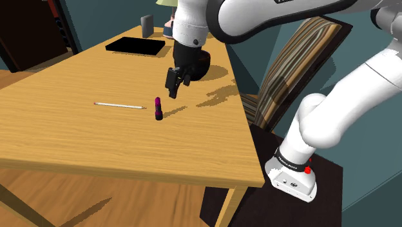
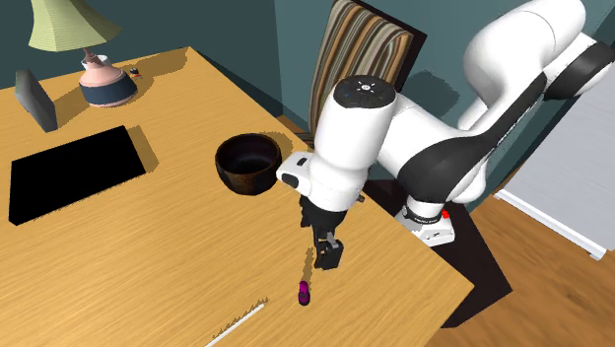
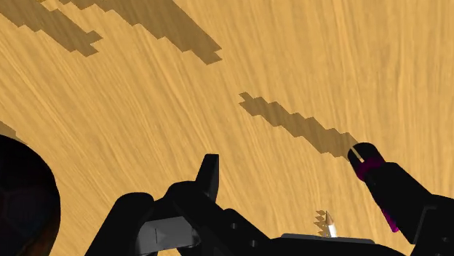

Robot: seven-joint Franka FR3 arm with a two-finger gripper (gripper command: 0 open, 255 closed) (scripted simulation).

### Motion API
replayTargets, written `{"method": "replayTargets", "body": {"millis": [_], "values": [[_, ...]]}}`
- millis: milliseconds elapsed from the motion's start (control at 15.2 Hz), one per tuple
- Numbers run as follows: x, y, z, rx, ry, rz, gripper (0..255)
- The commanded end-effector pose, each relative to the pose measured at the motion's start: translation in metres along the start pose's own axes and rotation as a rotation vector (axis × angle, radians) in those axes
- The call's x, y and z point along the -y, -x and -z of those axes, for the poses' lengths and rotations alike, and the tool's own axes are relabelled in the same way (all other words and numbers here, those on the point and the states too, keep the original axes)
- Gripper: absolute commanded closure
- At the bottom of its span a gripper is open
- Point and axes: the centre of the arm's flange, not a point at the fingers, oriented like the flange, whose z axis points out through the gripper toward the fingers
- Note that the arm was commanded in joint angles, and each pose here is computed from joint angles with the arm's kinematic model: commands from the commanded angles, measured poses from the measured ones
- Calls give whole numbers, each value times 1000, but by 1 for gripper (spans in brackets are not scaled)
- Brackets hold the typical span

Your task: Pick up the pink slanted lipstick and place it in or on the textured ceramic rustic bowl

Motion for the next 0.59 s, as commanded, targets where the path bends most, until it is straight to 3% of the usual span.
{"method": "replayTargets", "body": {"millis": [0, 264, 528], "values": [[19, -8, -1, -20, -11, 18, 0], [64, -23, -4, -58, -29, 55, 0], [66, -25, -19, -59, -30, 57, 0]]}}
